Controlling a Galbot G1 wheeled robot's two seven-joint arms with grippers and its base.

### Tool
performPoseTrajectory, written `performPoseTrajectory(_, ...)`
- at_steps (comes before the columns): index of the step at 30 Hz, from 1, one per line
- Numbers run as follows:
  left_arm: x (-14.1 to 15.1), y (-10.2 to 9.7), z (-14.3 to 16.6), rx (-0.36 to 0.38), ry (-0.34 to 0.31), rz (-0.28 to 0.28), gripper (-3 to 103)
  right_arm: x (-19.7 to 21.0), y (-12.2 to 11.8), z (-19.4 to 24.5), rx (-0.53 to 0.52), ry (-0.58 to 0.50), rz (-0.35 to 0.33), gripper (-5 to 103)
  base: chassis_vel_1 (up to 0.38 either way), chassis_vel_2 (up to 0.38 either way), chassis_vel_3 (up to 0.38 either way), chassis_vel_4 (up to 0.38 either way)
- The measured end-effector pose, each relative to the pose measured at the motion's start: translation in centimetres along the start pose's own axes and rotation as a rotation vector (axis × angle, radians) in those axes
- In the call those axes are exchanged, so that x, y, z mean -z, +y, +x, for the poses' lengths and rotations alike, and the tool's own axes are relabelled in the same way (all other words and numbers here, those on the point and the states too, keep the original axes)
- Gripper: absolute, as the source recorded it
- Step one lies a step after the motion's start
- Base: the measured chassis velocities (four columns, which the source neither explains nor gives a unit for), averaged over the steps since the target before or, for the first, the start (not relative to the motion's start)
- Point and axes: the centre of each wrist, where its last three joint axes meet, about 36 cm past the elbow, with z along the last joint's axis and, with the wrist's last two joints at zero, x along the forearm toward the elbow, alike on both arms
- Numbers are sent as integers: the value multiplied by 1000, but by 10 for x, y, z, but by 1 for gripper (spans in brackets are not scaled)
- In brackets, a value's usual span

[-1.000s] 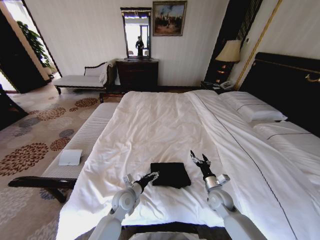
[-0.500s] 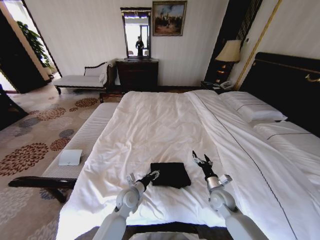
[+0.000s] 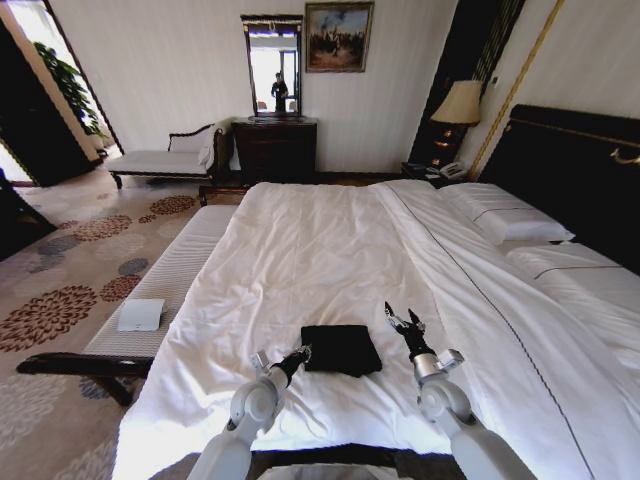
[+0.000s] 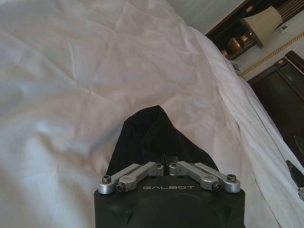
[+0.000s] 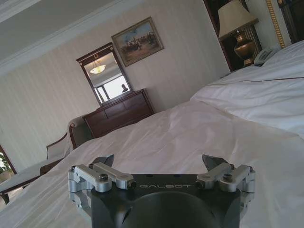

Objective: Fold the clothes on the bed.

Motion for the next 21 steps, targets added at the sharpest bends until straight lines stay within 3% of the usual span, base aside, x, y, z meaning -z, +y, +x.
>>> performPoseTrajectory(21, -8, 13, 41, 26, 10, 2, 0, 0, 0, -1, -2, -8, -2, 100, 0, 0, 0, 0)
